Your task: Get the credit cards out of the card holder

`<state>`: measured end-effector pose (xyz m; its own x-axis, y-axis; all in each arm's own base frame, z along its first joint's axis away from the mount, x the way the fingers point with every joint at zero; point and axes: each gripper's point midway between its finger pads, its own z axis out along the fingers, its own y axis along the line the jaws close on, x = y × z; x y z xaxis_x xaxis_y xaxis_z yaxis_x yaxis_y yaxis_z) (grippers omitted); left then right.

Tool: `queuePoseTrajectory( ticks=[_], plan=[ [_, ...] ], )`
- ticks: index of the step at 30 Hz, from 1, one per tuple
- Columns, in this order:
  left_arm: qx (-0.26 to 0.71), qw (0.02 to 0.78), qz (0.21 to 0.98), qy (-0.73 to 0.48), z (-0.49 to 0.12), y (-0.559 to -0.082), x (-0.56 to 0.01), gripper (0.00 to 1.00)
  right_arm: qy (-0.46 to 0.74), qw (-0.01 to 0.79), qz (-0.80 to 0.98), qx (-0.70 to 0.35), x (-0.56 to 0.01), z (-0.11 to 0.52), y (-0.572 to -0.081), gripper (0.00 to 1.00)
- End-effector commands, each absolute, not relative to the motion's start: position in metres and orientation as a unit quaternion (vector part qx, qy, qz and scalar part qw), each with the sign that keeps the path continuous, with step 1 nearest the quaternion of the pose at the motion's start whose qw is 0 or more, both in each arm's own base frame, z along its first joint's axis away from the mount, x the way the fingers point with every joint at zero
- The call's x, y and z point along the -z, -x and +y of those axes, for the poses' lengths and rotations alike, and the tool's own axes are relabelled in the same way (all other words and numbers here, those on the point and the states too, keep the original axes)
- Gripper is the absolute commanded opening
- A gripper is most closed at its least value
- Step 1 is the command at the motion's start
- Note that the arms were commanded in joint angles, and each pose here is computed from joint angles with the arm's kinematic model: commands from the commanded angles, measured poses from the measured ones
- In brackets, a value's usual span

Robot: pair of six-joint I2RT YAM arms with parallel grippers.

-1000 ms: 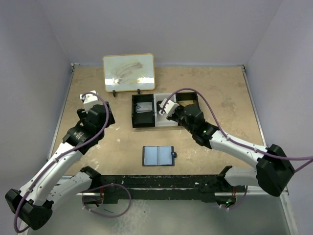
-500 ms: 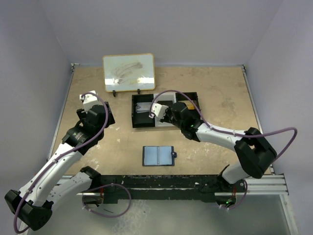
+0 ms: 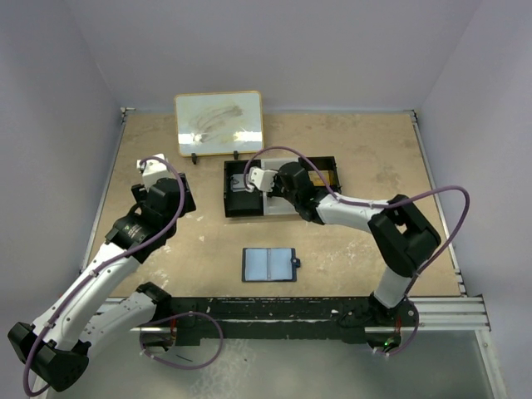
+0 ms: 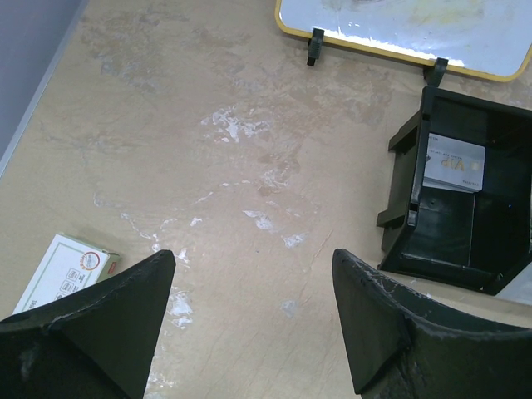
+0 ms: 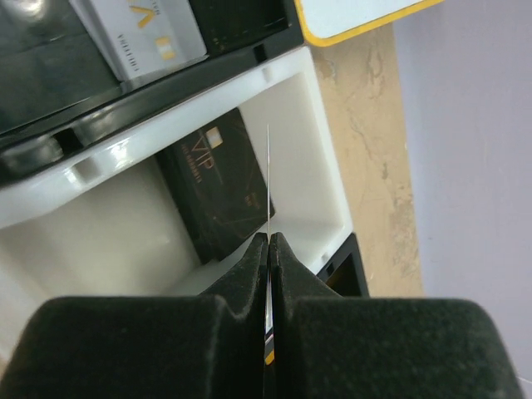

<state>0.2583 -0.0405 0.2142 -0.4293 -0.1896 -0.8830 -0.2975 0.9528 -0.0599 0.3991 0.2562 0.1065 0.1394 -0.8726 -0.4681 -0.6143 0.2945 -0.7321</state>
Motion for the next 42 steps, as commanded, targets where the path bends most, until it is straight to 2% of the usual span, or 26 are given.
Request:
queuePoseTrajectory(
  ticks=[1,18,28,37,42],
  plan=[
    [-0.043,0.531,0.833,0.147,-0.041,-0.262,-0.225,0.74,0.576,0.509,0.617,0.168,-0.132,0.263,-0.429,0.00],
    [-0.038,0.533,0.833,0.145,-0.042,-0.262,-0.225,0.73,0.614,0.477,0.602,0.181,-0.093,0.268,-0.453,0.02],
    [-0.038,0.534,0.832,0.145,-0.042,-0.261,-0.226,0.73,0.622,0.481,0.598,0.155,-0.098,0.270,-0.441,0.33],
    [-0.037,0.532,0.834,0.143,-0.043,-0.261,-0.225,0.73,0.615,0.484,0.610,0.125,-0.120,0.269,-0.427,0.43],
    [-0.035,0.533,0.833,0.143,-0.043,-0.261,-0.225,0.73,0.602,0.493,0.617,0.113,-0.128,0.267,-0.421,0.45]
  ],
)
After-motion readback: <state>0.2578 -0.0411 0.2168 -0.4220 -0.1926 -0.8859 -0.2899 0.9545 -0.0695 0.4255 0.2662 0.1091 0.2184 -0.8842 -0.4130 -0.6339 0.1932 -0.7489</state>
